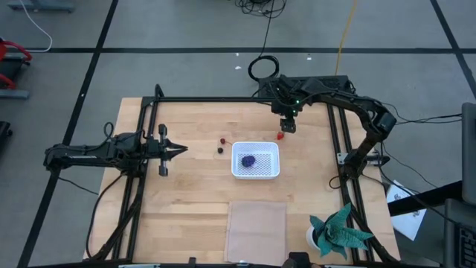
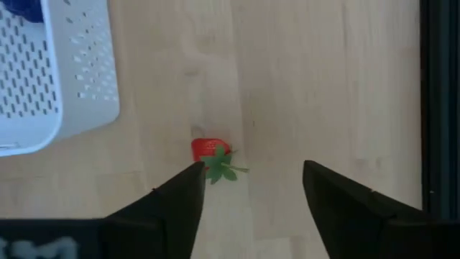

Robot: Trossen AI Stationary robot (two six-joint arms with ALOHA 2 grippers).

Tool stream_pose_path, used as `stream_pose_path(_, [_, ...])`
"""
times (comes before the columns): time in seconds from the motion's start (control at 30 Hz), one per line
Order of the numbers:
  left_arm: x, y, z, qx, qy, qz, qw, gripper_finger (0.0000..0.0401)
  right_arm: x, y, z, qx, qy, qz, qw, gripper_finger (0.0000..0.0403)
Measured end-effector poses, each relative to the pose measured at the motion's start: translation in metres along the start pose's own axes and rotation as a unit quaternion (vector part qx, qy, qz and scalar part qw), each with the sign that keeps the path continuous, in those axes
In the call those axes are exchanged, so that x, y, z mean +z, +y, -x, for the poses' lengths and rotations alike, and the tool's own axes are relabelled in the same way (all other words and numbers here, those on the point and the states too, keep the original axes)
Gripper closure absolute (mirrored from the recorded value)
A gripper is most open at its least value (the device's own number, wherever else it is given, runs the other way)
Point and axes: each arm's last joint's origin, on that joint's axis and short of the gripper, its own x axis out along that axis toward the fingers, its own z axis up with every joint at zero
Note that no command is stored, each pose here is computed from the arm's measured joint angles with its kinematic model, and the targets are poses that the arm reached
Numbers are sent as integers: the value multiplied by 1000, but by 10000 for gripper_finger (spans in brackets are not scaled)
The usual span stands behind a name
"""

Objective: Pick and placing Produce into tupperware
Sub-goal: Put the red strawberry into the white basket

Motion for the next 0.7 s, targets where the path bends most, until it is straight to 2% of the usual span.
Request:
stream_pose_path(0.3, [0, 0, 0, -1, 2, 10, 1000, 375, -12, 5, -27, 4, 2, 40, 999, 129])
stream_pose_path(0.7, [-2, 0, 0, -3, 13, 3, 1000, 375, -24, 8, -46, 7, 5, 37, 999, 124])
